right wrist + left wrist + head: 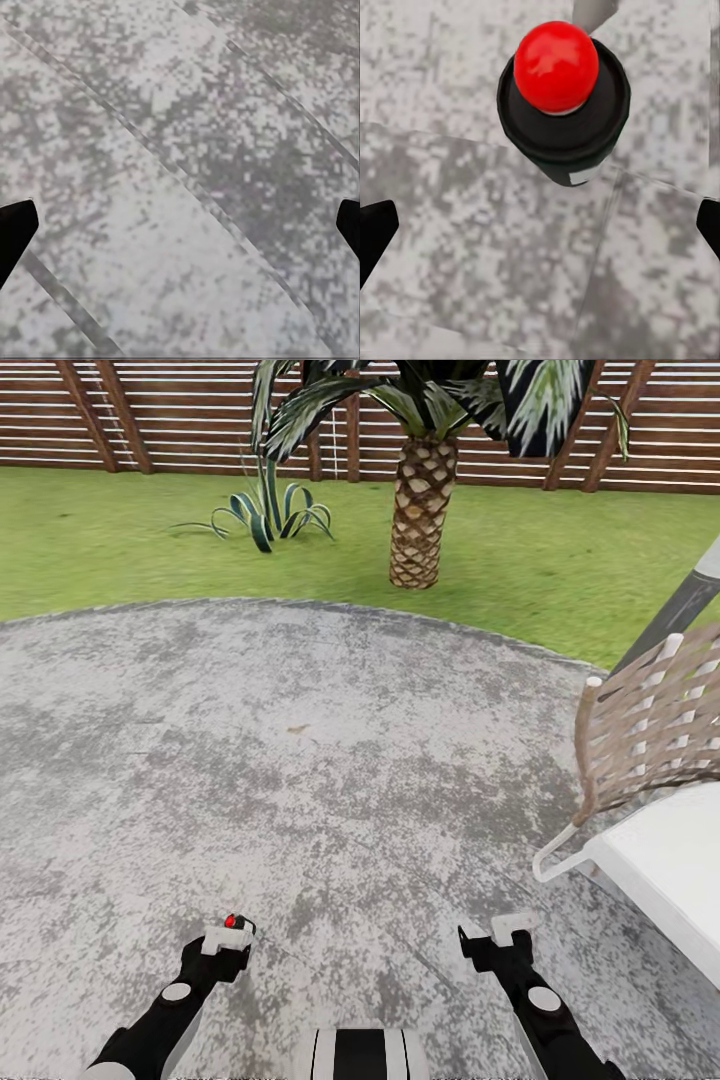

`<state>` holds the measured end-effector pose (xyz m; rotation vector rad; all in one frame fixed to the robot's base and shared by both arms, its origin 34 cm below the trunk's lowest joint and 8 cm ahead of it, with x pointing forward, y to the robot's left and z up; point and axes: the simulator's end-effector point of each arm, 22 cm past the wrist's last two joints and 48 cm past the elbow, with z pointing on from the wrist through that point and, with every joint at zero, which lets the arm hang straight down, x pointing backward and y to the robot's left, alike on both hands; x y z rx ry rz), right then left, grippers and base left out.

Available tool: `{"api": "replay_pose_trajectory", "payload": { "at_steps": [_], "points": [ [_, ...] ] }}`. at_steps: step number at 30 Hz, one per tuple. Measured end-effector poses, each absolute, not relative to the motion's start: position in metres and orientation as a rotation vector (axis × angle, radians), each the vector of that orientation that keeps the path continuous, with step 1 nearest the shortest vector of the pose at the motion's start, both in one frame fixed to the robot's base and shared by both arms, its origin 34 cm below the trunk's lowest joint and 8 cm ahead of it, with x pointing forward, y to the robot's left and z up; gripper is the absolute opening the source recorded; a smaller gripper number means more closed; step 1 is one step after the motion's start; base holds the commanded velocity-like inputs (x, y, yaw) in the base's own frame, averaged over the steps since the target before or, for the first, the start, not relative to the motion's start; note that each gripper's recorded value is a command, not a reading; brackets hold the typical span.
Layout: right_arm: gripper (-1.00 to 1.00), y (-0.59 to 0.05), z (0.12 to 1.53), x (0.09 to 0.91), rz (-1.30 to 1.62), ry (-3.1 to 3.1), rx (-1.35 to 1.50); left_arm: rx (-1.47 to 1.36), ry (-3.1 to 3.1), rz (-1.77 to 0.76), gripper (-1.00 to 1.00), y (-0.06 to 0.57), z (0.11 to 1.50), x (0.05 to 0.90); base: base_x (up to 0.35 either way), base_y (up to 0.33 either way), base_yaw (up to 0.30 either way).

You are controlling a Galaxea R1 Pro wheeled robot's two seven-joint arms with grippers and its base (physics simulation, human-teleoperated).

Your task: In the garden, pick up the pesticide atomizer on the floor and spray pesticide onto both trees until each tree trunk is fully covered.

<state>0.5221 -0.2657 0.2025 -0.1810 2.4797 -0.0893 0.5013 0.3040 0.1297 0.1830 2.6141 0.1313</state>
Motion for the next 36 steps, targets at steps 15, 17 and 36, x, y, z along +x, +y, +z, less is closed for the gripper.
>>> {"api": "replay_pose_trajectory", "payload": {
  "at_steps": [15,17,36],
  "points": [
    [1.0,-0.265,0.174,0.503,-0.084,2.541,-0.186,0.191,2.64,0.123,1.0,0.303,0.107,0.484,0.0,0.0,0.0],
    [1.0,-0.265,0.171,0.5,-0.084,2.549,-0.187,0.192,2.642,0.122,1.0,0.302,0.104,0.482,0.0,0.0,0.0],
    [1.0,-0.264,0.167,0.497,-0.08,2.559,-0.188,0.201,2.582,0.11,1.0,0.298,0.108,0.491,0.0,0.0,0.0]
  ]
}}
